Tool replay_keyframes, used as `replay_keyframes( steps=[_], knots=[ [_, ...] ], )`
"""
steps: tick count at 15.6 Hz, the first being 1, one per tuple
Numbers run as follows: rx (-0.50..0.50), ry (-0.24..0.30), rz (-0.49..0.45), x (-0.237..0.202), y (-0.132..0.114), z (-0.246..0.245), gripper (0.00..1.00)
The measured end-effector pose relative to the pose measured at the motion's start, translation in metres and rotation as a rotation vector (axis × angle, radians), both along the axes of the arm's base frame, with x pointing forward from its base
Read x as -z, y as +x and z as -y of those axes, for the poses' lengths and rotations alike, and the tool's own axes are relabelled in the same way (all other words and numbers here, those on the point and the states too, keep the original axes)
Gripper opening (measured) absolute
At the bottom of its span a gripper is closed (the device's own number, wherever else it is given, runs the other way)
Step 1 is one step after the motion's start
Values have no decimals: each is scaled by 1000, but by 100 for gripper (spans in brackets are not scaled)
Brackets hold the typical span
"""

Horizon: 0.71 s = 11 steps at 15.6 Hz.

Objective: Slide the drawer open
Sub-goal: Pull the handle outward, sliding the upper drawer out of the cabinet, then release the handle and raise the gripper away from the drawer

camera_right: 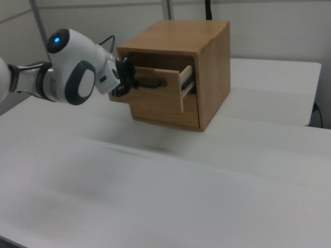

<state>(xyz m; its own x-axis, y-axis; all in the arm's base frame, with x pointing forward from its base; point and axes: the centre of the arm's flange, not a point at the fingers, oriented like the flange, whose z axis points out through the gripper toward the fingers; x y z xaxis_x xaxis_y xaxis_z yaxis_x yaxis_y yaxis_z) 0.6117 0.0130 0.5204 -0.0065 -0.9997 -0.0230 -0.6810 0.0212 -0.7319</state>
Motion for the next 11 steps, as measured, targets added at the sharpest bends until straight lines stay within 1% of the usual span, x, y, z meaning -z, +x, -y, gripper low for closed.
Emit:
replay_keyframes(
  steps=[3, 5, 7, 11],
  knots=[
    [0, 7, -15, -2, -29, 2, 16],
    [1, 11, -48, -4, -42, 4, 16],
    [2, 13, -84, -10, -51, 5, 16],
    [4, 15, -109, -11, -56, 6, 16]
  ],
)
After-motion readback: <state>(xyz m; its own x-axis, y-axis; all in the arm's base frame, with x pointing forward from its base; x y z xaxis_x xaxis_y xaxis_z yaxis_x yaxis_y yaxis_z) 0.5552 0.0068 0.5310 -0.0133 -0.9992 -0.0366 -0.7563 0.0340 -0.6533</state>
